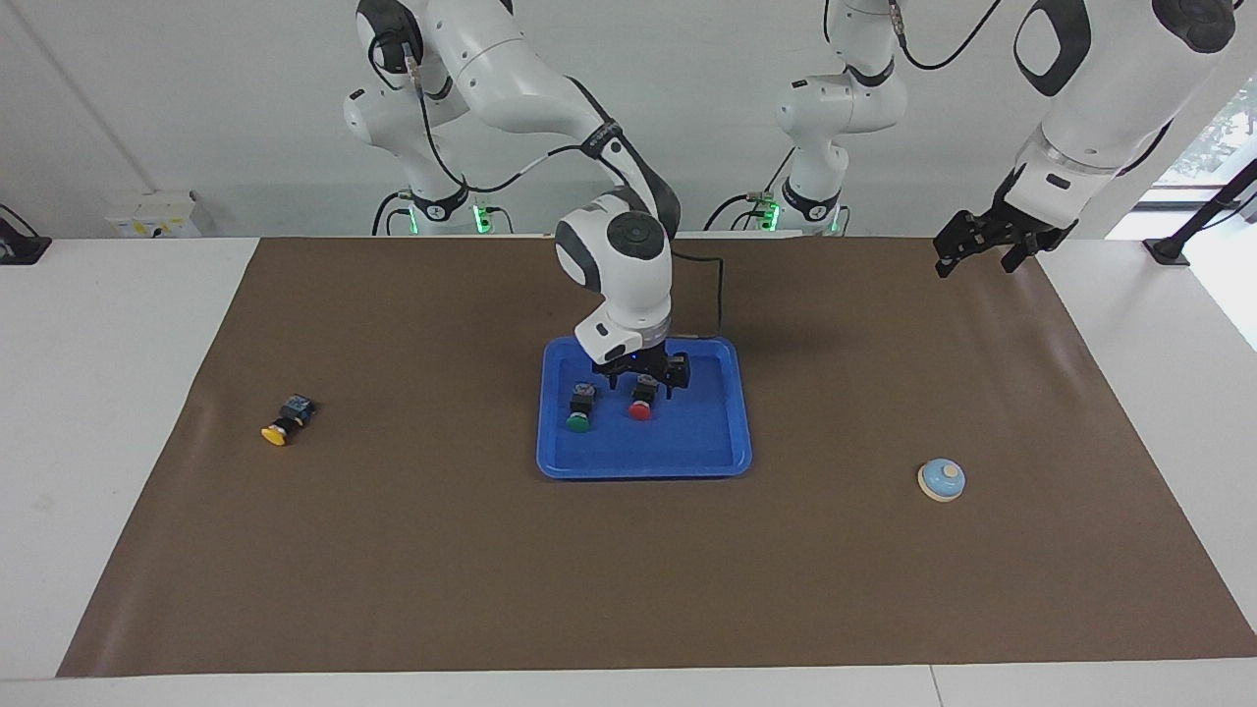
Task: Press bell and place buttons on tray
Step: 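Place the red button in the tray beside the green one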
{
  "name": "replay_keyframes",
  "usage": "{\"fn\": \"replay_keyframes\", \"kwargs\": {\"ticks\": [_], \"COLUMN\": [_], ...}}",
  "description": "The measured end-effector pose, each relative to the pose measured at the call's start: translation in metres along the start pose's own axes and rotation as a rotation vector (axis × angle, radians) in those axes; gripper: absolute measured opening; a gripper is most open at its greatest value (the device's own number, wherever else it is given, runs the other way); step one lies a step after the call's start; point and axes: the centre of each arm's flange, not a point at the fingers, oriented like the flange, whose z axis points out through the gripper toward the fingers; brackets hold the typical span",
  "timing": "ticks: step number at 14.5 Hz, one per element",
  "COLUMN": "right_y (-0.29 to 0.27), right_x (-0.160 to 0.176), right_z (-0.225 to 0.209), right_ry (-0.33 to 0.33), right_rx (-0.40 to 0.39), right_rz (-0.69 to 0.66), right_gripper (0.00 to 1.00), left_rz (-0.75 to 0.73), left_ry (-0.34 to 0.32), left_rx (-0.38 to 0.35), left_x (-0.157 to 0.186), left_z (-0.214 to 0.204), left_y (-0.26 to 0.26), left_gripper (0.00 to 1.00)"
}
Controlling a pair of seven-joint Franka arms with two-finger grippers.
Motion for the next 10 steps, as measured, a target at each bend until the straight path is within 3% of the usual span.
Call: {"fn": "replay_keyframes", "kwargs": {"ticks": [5, 10], "right_y": [0.115, 0.279], "right_x": [0.1, 0.18], "right_z": [-0.101, -0.107], "right_ry": [0.028, -0.015], "right_rx": [-0.002, -0.083], "right_rz": [0.078, 0.084], "right_gripper": [1.0, 1.0], "left_rz": [0.0, 0.0], "left_ry": [0.0, 0.0], "left_rx": [0.0, 0.0], "left_x": [0.0, 0.0], "left_z": [0.0, 0.0], "left_y": [0.0, 0.0], "left_gripper": [1.0, 1.0]}}
